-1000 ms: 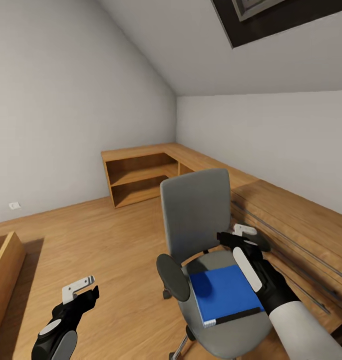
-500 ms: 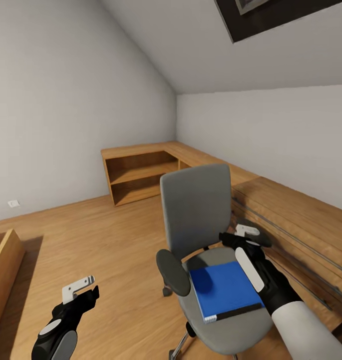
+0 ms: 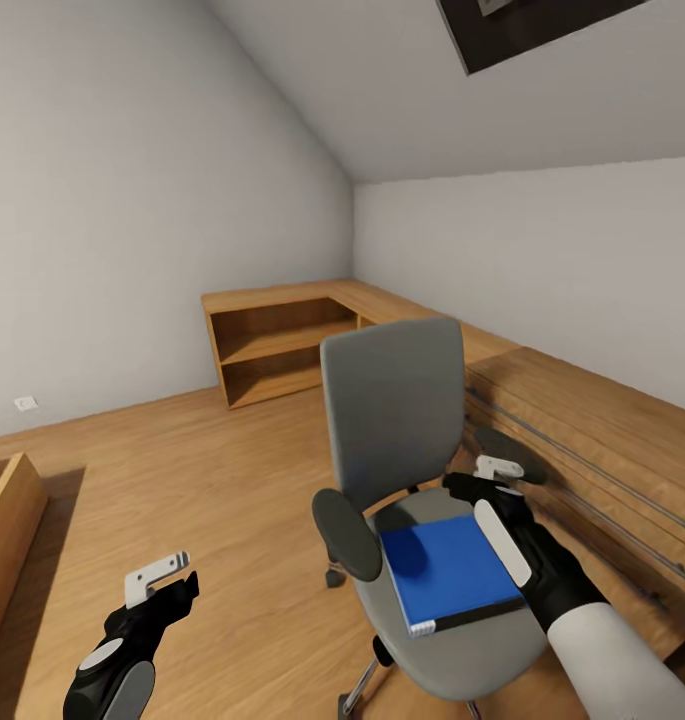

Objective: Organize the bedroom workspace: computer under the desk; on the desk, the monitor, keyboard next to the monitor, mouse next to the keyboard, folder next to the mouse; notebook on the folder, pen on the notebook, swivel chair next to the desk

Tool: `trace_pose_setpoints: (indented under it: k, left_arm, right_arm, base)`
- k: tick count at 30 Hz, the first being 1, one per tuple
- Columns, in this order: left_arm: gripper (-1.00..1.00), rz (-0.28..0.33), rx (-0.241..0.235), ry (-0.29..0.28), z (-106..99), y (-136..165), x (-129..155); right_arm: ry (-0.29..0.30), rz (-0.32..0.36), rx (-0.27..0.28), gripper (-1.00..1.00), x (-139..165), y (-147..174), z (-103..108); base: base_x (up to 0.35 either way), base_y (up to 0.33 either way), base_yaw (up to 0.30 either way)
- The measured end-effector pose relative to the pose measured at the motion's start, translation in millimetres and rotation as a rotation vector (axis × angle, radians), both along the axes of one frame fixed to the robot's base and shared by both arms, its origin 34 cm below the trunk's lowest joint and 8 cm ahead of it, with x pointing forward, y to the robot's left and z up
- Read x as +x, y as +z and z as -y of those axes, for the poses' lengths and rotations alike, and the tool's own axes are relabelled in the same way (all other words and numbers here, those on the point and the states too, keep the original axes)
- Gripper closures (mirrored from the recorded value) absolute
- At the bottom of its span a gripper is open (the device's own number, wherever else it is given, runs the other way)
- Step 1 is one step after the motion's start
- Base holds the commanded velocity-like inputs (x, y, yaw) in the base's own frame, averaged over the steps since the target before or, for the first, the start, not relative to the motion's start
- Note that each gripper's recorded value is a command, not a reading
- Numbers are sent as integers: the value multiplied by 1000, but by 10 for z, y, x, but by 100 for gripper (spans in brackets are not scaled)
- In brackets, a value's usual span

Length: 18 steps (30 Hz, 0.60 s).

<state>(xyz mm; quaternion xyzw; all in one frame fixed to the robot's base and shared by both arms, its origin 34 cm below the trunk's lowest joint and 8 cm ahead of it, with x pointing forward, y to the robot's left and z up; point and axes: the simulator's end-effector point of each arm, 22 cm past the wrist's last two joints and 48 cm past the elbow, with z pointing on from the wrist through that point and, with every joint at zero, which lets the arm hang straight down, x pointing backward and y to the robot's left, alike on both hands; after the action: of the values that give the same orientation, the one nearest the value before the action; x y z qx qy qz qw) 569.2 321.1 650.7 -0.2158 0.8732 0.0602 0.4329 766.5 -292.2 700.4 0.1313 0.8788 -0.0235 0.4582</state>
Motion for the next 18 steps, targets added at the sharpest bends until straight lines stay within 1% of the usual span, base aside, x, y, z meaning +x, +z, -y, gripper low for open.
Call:
trace_pose_setpoints:
  k: [3,5,9,10,11,16,18]
  left_arm:
    - [-100,0,0,0,0,-60,-9]
    - [-100,0,0,0,0,-100,-16]
    - [-100,0,0,0,0,-181,-29]
    - [-100,0,0,0,1,-204,-32]
    - [-100,0,0,0,2,-225,-36]
    - [-100,0,-1,-1,8,-328,-54]
    - [-100,0,0,-1,7,-369,-61]
  right_arm:
    - [5,-20,3,-100,-35,-163,16]
    - [21,-28,4,-100,-48,-258,11]
    - [40,-38,-20,-100,-73,-420,59]
    - [63,-43,-38,-100,-91,-597,99]
    - [75,-46,-41,-100,-107,-707,109]
    - [92,-51,-48,-100,-151,-1027,164]
    - [91,-46,-53,-100,-143,-1093,194]
  base:
    - [0,0,0]
    - [0,0,0]
    - [0,0,0]
    - [0,0,0]
    - [0,0,0]
    - [0,0,0]
    - [0,0,0]
